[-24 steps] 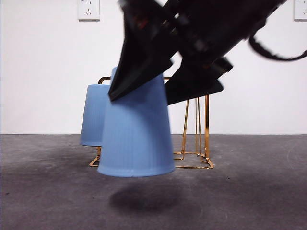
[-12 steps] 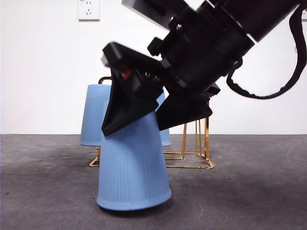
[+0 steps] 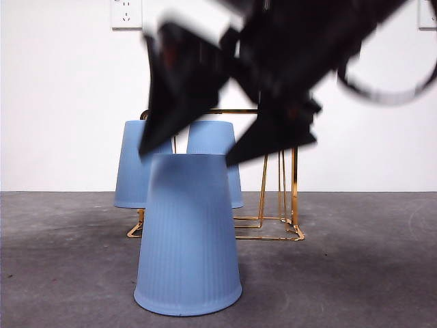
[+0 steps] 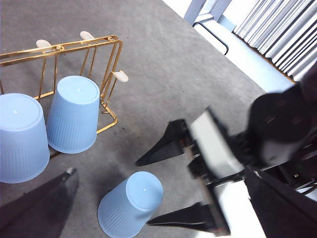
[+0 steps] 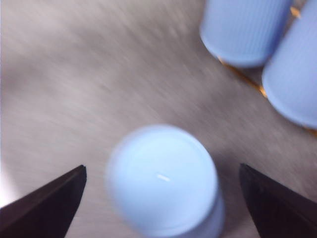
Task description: The left arm pick up the left cup on cup holder and place it on desk, then the right arm insert the right cup into the first cup, and then the left arm insert the mid cup into the first cup
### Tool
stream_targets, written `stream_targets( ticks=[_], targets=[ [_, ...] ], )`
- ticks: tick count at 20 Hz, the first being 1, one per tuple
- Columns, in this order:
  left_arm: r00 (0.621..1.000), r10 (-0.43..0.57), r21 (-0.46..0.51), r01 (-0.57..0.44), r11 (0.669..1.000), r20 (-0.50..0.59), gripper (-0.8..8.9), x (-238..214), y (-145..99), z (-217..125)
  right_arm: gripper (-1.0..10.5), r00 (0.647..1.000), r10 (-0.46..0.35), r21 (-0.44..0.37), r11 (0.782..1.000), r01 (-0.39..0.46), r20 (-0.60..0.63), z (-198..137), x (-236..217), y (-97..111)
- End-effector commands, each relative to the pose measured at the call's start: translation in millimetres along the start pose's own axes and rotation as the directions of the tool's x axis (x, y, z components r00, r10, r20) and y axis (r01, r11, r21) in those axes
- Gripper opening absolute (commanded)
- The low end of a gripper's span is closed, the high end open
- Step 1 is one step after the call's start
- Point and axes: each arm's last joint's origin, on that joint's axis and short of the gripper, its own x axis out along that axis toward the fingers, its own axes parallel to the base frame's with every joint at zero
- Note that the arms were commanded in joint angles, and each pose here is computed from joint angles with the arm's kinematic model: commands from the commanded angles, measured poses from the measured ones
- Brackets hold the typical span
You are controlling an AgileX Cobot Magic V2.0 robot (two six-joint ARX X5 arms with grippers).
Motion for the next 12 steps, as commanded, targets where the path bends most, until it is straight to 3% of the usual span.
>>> stream_targets(
  ticks=[1,5,12],
  targets=[
    [1.000,-0.012,0.031,0.012,0.999,0.017,5.31,-2.2,-3.1,5.1,5.0,0.999,0.049,0.032,0.998,-0.048,-0.025,20.1,-27.3,9.4],
    [1.000,-0.011,0.044,0.011,0.999,0.003,5.31,-1.5,-2.5,3.9,5.0,0.996,0.039,0.067,0.997,-0.034,-0.075,46.4,-92.6,16.3],
    [1.000,0.007,0.074,-0.005,0.997,-0.027,5.29,-1.2,-1.6,0.6,4.9,0.994,0.037,0.035,0.999,-0.041,0.101,60.2,-182.8,19.0]
  ],
)
